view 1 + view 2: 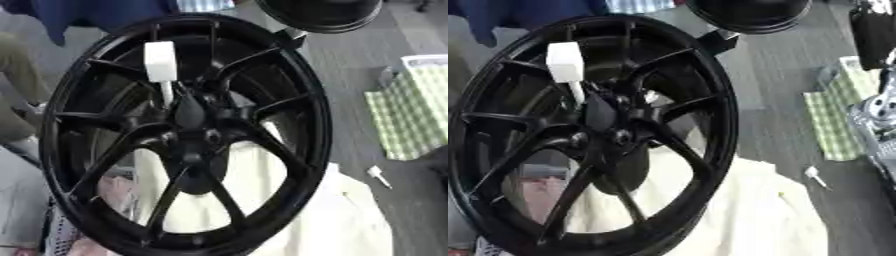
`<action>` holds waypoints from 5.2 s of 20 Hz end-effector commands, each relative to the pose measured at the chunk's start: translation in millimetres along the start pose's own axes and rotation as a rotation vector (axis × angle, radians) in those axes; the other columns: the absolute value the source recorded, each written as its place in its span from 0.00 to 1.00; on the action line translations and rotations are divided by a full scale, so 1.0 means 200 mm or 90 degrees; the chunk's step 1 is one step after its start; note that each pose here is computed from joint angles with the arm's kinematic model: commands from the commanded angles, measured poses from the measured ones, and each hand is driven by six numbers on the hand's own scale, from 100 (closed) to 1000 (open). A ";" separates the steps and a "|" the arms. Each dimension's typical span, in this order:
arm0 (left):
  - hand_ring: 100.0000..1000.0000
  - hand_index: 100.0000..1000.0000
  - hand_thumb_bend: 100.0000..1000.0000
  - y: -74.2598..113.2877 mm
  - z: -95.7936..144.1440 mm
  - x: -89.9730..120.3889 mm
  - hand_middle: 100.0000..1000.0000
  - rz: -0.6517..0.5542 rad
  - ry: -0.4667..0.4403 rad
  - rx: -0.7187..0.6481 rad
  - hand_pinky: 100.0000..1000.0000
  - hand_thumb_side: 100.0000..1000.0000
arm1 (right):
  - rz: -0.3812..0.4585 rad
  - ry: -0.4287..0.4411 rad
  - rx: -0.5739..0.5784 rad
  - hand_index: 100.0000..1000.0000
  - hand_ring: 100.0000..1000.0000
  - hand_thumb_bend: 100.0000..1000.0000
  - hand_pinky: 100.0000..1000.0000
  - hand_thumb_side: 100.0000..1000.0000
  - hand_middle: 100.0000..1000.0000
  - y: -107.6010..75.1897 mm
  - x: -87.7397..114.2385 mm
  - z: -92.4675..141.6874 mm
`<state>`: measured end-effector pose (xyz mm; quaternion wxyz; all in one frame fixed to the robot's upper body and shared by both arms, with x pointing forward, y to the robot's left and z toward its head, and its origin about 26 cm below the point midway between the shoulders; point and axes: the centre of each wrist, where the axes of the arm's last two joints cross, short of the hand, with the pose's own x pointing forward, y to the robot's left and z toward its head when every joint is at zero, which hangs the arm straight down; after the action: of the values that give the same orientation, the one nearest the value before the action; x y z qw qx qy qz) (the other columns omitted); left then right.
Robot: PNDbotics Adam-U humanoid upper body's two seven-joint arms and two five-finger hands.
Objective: Pull the pin out of the wheel hub.
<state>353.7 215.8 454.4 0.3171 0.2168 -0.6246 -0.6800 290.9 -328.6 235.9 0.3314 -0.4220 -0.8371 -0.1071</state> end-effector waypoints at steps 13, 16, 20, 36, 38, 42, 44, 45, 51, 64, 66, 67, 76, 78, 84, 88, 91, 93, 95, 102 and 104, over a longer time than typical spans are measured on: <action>0.85 0.87 0.35 -0.22 -0.04 0.27 0.75 -0.086 0.015 -0.104 0.89 0.52 | -0.006 -0.035 -0.004 0.69 0.50 0.00 0.47 0.51 0.50 -0.01 0.04 -0.04; 0.85 0.88 0.38 -0.24 -0.07 0.28 0.75 -0.083 0.015 -0.115 0.89 0.54 | -0.008 -0.035 -0.004 0.69 0.50 0.00 0.47 0.51 0.50 -0.01 0.05 -0.04; 0.85 0.88 0.40 -0.25 -0.11 0.30 0.75 -0.079 0.011 -0.126 0.89 0.54 | -0.010 -0.035 -0.003 0.69 0.50 0.00 0.47 0.51 0.50 -0.01 0.05 -0.04; 0.87 0.88 0.48 -0.27 -0.35 0.27 0.76 -0.079 0.056 -0.138 0.89 0.55 | -0.023 -0.033 -0.001 0.69 0.50 0.00 0.47 0.51 0.50 0.00 0.05 -0.03; 0.87 0.88 0.48 -0.28 -0.36 0.25 0.76 -0.080 0.059 -0.141 0.89 0.54 | -0.025 -0.033 -0.002 0.69 0.50 0.00 0.47 0.51 0.50 0.00 0.05 -0.03; 0.87 0.88 0.49 -0.30 -0.39 0.23 0.77 -0.079 0.063 -0.148 0.89 0.55 | -0.029 -0.032 -0.003 0.69 0.50 0.00 0.47 0.51 0.50 0.00 0.05 -0.03; 0.87 0.88 0.49 -0.31 -0.40 0.22 0.77 -0.077 0.064 -0.152 0.89 0.54 | -0.032 -0.032 -0.004 0.69 0.50 0.00 0.47 0.51 0.50 0.00 0.05 -0.03; 0.87 0.87 0.50 -0.31 -0.40 0.22 0.77 -0.077 0.066 -0.155 0.89 0.53 | -0.033 -0.031 -0.004 0.69 0.50 0.00 0.47 0.51 0.50 0.00 0.05 -0.03; 0.87 0.87 0.49 -0.33 -0.43 0.17 0.77 -0.074 0.084 -0.160 0.89 0.50 | -0.039 -0.029 -0.007 0.69 0.50 0.00 0.46 0.51 0.50 0.01 0.05 -0.03; 0.83 0.83 0.38 -0.35 -0.44 0.10 0.69 -0.070 0.114 -0.160 0.84 0.44 | -0.046 -0.027 -0.011 0.69 0.50 0.00 0.47 0.51 0.50 0.01 0.05 -0.02; 0.80 0.81 0.33 -0.35 -0.44 0.10 0.65 -0.066 0.114 -0.159 0.82 0.42 | -0.047 -0.027 -0.011 0.69 0.50 0.00 0.47 0.51 0.50 0.01 0.05 -0.02; 0.80 0.81 0.33 -0.35 -0.44 0.10 0.65 -0.064 0.114 -0.158 0.82 0.42 | -0.047 -0.026 -0.012 0.69 0.50 0.00 0.47 0.51 0.50 0.01 0.05 -0.02; 0.69 0.70 0.22 -0.34 -0.44 0.11 0.51 -0.055 0.124 -0.151 0.75 0.29 | -0.049 -0.025 -0.013 0.69 0.50 0.00 0.47 0.51 0.50 0.01 0.05 -0.02; 0.67 0.68 0.22 -0.34 -0.44 0.11 0.49 -0.055 0.125 -0.150 0.74 0.26 | -0.049 -0.025 -0.014 0.69 0.50 0.00 0.47 0.51 0.50 0.01 0.05 -0.02; 0.61 0.60 0.17 -0.35 -0.45 0.11 0.42 -0.055 0.135 -0.149 0.70 0.14 | -0.051 -0.024 -0.018 0.69 0.50 0.00 0.47 0.51 0.50 0.01 0.05 -0.02; 0.58 0.55 0.09 -0.34 -0.44 0.11 0.38 -0.047 0.139 -0.141 0.69 0.08 | -0.051 -0.023 -0.019 0.69 0.50 0.00 0.47 0.51 0.50 0.01 0.05 -0.01; 0.57 0.52 0.05 -0.31 -0.42 0.13 0.36 -0.034 0.135 -0.128 0.68 0.07 | -0.051 -0.021 -0.020 0.69 0.50 0.00 0.47 0.51 0.50 0.01 0.04 -0.01; 0.56 0.51 0.05 -0.29 -0.41 0.15 0.34 -0.026 0.133 -0.120 0.67 0.07 | -0.050 -0.020 -0.021 0.69 0.50 0.00 0.47 0.51 0.50 0.01 0.04 -0.01; 0.55 0.50 0.05 -0.27 -0.40 0.16 0.33 -0.020 0.132 -0.113 0.67 0.06 | -0.050 -0.020 -0.022 0.69 0.50 0.00 0.47 0.51 0.50 0.01 0.04 -0.01; 0.53 0.46 0.05 -0.20 -0.34 0.21 0.30 0.008 0.127 -0.083 0.65 0.09 | -0.048 -0.020 -0.024 0.69 0.50 0.00 0.47 0.52 0.50 0.01 0.04 -0.01; 0.52 0.46 0.04 -0.18 -0.32 0.22 0.29 0.014 0.124 -0.074 0.65 0.10 | -0.047 -0.020 -0.024 0.69 0.50 0.00 0.47 0.51 0.50 0.01 0.04 -0.01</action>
<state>370.3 130.8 395.4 0.3722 0.2494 -0.5564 -0.6997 293.3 -321.9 234.4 0.3222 -0.3953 -0.8504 -0.1297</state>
